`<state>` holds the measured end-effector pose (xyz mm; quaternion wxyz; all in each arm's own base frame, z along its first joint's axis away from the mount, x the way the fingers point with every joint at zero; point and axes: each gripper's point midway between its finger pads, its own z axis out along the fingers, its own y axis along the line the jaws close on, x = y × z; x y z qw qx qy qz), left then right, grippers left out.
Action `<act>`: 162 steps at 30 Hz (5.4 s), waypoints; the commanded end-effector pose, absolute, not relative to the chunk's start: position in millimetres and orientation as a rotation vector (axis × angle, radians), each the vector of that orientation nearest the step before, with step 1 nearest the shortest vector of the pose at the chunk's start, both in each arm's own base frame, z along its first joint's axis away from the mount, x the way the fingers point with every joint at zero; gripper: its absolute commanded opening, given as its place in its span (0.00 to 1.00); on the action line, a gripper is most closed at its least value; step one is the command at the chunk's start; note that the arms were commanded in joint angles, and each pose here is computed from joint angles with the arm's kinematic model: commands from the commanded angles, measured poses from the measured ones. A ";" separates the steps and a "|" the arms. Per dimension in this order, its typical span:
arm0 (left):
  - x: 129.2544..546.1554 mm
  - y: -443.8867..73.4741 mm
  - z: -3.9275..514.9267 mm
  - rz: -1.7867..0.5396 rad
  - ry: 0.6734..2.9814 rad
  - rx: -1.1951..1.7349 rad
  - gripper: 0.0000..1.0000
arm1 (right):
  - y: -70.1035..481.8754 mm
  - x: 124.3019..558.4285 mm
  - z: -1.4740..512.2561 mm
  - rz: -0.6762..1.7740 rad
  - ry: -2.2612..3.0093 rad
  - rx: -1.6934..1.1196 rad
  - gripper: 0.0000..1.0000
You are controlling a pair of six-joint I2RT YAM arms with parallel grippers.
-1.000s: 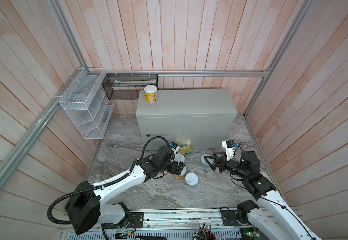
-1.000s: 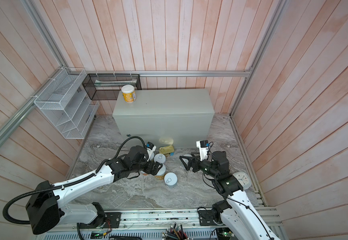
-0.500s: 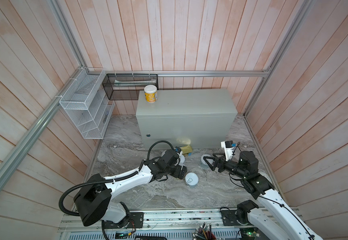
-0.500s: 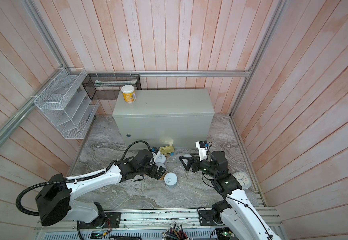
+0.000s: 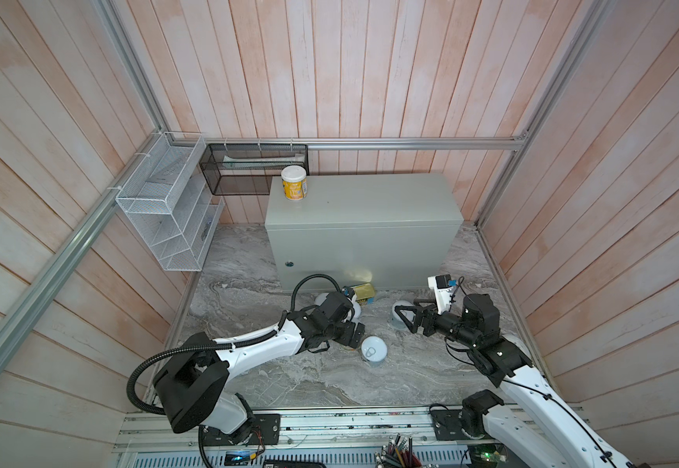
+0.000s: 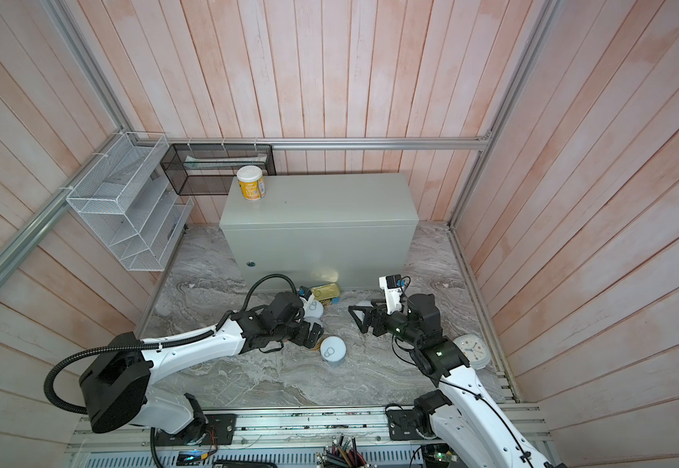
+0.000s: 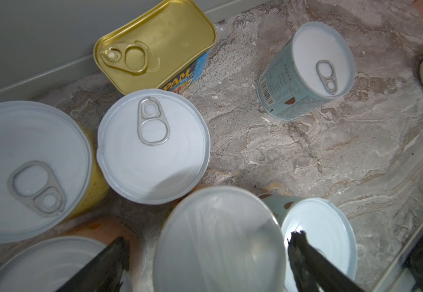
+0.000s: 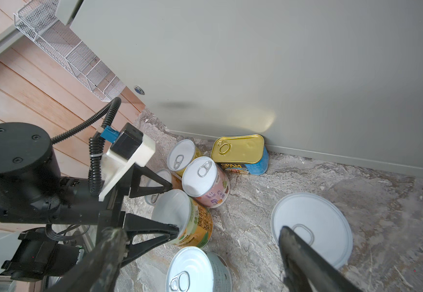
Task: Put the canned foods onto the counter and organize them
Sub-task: 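Lower the left gripper back down over the remaining cans, then grasp and lift the green-and-orange labelled can with the left gripper, then move the right gripper onto the can held by the left gripper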
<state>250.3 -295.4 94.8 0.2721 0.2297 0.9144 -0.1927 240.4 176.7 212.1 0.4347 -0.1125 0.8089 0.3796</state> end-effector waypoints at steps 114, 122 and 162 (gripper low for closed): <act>281.4 -358.6 293.3 -0.988 2.221 0.833 0.50 | 266.6 263.8 267.7 0.750 1.539 -0.646 0.94; 280.3 -362.0 288.2 -1.008 2.232 0.847 0.49 | 269.6 268.6 268.4 0.718 1.519 -0.667 0.94; 298.4 -352.4 273.9 -0.950 2.278 0.773 0.84 | 267.4 268.6 279.3 0.743 1.469 -0.603 0.59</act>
